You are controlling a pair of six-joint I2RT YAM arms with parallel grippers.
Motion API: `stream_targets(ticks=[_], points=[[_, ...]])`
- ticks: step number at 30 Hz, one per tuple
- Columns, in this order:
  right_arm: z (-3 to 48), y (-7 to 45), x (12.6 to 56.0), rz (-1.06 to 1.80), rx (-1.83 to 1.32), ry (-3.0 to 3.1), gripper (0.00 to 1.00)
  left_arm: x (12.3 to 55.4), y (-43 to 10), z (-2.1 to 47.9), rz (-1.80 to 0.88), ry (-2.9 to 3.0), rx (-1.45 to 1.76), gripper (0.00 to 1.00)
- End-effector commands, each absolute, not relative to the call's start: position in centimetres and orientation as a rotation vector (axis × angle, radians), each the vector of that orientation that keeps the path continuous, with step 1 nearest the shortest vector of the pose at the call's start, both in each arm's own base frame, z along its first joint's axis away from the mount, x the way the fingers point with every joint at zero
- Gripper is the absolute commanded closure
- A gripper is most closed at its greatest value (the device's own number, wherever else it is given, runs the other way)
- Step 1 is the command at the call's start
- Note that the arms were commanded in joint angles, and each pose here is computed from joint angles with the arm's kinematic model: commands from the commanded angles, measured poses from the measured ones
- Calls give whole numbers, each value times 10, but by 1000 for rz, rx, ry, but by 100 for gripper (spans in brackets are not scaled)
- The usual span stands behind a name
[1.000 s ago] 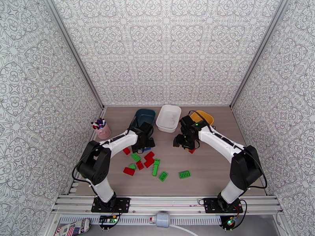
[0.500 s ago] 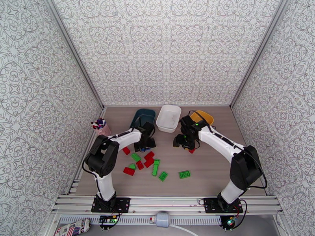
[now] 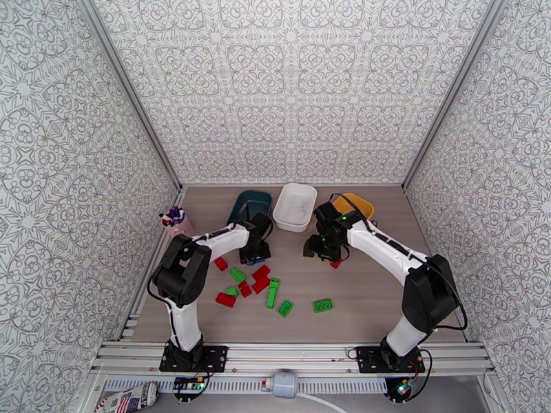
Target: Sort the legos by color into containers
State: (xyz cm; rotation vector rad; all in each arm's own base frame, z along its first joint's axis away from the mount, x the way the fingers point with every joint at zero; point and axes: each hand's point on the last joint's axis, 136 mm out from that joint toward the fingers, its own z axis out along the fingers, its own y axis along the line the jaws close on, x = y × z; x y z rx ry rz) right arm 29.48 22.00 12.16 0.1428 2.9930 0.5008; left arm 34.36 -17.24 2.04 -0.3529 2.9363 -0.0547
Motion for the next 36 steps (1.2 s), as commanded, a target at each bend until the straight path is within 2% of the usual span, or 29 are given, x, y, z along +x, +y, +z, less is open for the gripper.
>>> stream_targets(ticks=[1, 6, 11, 19, 29, 33, 36], points=[[134, 213, 297, 470, 167, 2943, 39, 342, -188, 32, -109, 2928, -305, 40], [139, 198, 303, 464, 224, 2912, 38, 339, -215, 52, -218, 2903, -245, 45], [144, 178, 311, 510, 320, 2874, 38, 346, -261, 82, -489, 2852, -154, 45], [154, 135, 324, 672, 545, 2781, 39, 371, -345, 135, -1010, 2722, -12, 46], [168, 74, 311, 665, 738, 2678, 38, 422, -430, 177, -1398, 2581, 76, 46], [167, 71, 302, 670, 760, 2674, 38, 445, -466, 183, -1500, 2510, 70, 43], [164, 71, 296, 675, 772, 2677, 38, 456, -490, 187, -1573, 2468, 51, 33]])
